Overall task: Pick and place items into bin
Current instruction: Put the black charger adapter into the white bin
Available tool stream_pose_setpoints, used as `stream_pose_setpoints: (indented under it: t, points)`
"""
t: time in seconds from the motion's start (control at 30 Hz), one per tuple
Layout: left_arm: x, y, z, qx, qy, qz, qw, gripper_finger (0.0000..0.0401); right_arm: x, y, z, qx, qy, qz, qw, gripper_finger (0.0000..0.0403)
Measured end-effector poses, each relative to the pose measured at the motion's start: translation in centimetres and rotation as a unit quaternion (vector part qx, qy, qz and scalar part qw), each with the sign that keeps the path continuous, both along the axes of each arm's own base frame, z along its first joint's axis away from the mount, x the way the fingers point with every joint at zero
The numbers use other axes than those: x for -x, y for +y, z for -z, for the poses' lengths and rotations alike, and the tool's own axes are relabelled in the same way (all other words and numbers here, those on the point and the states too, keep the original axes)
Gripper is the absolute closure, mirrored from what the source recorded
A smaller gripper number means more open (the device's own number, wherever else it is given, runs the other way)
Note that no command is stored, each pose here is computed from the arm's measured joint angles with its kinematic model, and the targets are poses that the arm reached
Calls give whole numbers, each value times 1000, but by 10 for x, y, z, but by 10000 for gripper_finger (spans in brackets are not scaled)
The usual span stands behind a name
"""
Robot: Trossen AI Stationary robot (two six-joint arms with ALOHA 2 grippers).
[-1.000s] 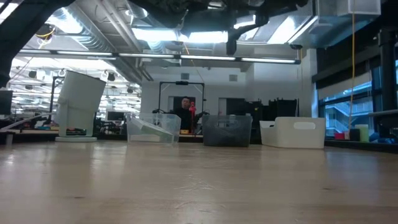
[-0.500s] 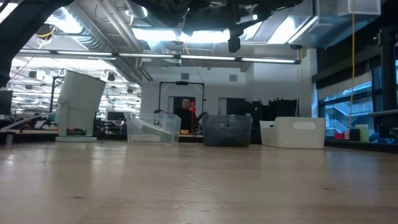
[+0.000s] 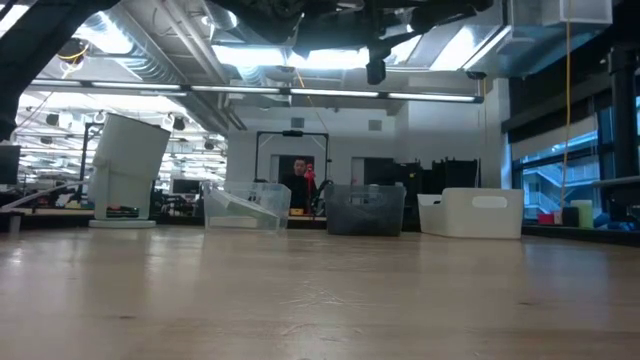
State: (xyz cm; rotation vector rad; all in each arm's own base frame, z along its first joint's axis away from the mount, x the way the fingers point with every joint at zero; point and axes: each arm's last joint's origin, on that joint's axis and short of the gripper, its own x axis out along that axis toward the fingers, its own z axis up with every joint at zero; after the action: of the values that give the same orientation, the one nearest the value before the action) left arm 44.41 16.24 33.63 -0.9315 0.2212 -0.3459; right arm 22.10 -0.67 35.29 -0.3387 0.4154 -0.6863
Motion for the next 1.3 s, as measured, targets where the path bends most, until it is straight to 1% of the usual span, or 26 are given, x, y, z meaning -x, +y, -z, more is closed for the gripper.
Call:
stream_pose_setpoints:
  t: [0.17, 0.27, 0.37, 0.57, 0.83, 0.93, 1.13, 1.3]
  points:
    - [0, 0, -1, -1, -2, -3, 1000, 249, 0, 0, 0, 1, 1, -4, 1000, 128]
    - [0, 0, 0, 2, 0, -3, 1000, 249, 0, 0, 0, 4, 4, -5, 1000, 149]
    - [0, 0, 0, 2, 0, -3, 1000, 249, 0, 0, 0, 8, 8, -6, 1000, 149]
    - [0, 0, 0, -2, -2, -1, 1000, 249, 0, 0, 0, 7, 6, -5, 1000, 121]
    - [0, 0, 0, 11, 5, -1, 1000, 233, 0, 0, 0, 8, 6, -2, 1000, 137]
    - [0, 0, 1, 14, 11, 1, 1000, 223, 1, -1, -1, 11, 3, 8, 1000, 137]
    - [0, 0, 1, 11, 9, -1, 1000, 207, 1, 0, -1, 10, 3, 3, 1000, 131]
    - [6, 14, 0, 9, 7, -9, 1000, 206, 0, -1, -1, 10, 4, 5, 1000, 131]
